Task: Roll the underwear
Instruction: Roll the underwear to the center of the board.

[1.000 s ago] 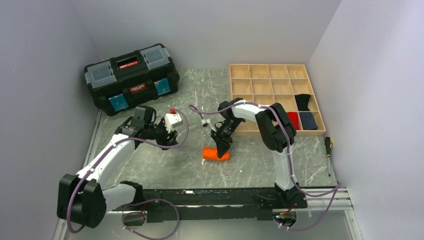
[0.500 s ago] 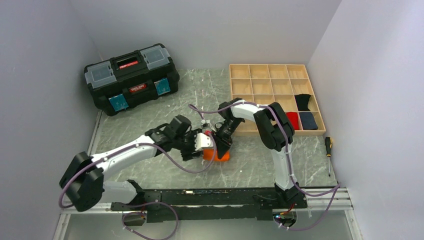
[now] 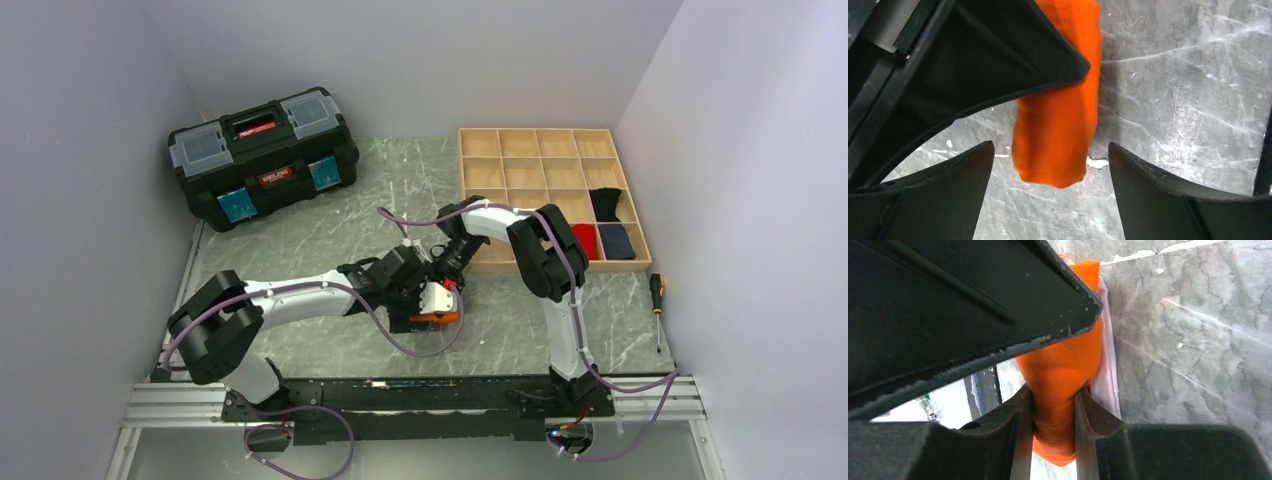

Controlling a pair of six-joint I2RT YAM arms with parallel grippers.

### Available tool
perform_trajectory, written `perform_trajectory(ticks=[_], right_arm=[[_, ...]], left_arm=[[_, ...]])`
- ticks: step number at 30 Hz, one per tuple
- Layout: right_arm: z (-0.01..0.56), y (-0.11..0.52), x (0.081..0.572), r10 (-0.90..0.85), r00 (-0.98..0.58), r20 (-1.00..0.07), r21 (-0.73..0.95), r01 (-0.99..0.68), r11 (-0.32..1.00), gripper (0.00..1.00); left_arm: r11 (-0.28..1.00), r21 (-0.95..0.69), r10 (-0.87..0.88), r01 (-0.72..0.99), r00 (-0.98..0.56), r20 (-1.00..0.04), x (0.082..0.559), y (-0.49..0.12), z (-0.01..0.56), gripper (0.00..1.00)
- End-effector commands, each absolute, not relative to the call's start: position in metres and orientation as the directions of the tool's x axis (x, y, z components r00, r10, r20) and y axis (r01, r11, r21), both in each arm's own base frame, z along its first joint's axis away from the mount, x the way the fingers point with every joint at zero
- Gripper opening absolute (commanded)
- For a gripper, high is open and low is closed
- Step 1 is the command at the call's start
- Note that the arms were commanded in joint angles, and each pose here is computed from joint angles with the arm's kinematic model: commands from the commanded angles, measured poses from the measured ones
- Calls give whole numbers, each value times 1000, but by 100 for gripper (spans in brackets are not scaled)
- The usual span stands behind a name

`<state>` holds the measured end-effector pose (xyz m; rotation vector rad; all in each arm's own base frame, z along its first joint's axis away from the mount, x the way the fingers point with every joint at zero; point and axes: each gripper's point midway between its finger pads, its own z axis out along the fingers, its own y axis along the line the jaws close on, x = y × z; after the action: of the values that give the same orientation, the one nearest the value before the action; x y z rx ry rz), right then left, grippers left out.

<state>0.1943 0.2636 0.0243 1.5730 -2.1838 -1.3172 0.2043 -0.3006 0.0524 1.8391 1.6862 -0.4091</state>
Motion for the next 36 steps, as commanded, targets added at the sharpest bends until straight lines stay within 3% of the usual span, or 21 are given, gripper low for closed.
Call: perform_trajectory(ticks=[1, 8, 20, 24, 30, 36], right_arm=[[-30, 234, 184, -914, -334, -229, 676, -730, 98, 0], [-29, 235, 184, -914, -334, -231, 675, -731, 97, 0], [-31, 234, 184, -915, -336, -224, 677, -729, 102, 0], [-31, 233, 183, -915, -335, -223, 678, -728, 102, 0], [-26, 235, 185, -912, -336, -235, 672, -734, 97, 1], [-6, 240, 194, -888, -362, -284, 672, -736, 85, 13]], left_arm=[[33, 306, 756, 952, 176, -630, 221, -325, 67, 90], [27, 305, 771, 952, 175, -612, 222, -332, 55, 91], [28, 229, 787, 973, 119, -605, 216, -337, 38, 81], [16, 192, 800, 981, 103, -591, 211, -337, 28, 69], [-21, 135, 822, 991, 94, -561, 200, -332, 11, 43], [-95, 0, 855, 995, 81, -513, 182, -324, -11, 18]])
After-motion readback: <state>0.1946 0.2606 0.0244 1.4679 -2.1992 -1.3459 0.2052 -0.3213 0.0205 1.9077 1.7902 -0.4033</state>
